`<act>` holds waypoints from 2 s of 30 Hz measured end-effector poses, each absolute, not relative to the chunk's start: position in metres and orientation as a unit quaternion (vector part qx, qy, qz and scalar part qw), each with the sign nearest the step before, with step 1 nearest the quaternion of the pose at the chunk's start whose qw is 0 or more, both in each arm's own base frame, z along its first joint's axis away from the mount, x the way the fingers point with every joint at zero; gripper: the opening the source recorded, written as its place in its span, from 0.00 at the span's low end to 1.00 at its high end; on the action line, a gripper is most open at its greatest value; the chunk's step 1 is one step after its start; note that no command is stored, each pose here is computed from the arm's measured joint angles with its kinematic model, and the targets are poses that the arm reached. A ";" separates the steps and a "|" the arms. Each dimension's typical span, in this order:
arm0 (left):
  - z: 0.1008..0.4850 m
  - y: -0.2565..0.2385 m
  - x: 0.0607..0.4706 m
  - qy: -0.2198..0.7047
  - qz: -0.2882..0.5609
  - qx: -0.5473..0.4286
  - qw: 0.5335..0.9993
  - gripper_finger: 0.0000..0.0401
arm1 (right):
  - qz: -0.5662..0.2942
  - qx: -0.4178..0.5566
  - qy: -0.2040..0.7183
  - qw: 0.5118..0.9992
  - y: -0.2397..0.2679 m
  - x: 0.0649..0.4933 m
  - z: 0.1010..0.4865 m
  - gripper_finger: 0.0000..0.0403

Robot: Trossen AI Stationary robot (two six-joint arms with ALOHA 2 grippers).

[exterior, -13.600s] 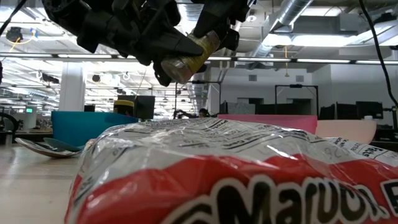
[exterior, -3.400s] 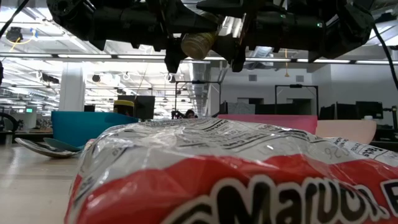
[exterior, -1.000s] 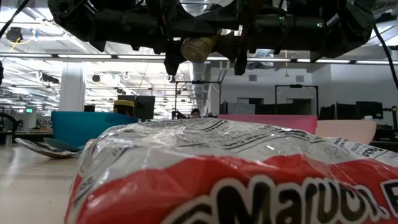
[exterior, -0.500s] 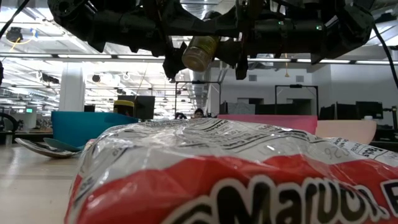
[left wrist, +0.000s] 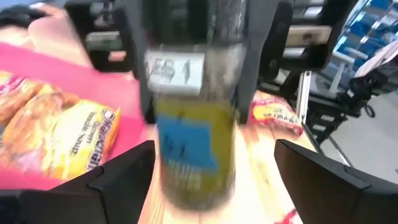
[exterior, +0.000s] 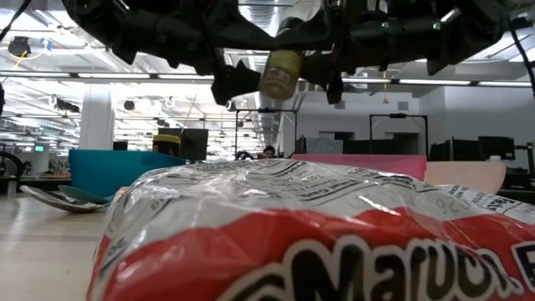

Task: Pick & Place Food Item
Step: Put the green seasoning bottle into the blue bin

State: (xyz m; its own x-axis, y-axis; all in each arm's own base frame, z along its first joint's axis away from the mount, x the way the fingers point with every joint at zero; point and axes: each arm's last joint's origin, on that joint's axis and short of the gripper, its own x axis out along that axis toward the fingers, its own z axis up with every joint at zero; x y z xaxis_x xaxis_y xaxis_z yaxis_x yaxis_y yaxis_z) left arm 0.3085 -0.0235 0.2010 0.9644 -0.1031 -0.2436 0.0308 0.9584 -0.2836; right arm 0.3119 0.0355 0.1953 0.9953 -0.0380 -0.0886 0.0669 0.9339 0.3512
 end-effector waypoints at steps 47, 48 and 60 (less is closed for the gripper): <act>0.219 -0.027 0.278 0.070 -0.049 -0.132 0.988 0.81 | 0.042 0.186 0.122 0.974 0.050 0.324 0.196 0.43; 0.216 -0.027 0.279 0.076 -0.044 -0.132 0.987 0.81 | 0.045 0.186 0.117 0.975 0.050 0.327 0.196 0.43; 0.209 -0.028 0.286 0.066 -0.061 -0.135 0.987 0.81 | 0.055 0.185 0.130 0.973 0.053 0.344 0.192 0.43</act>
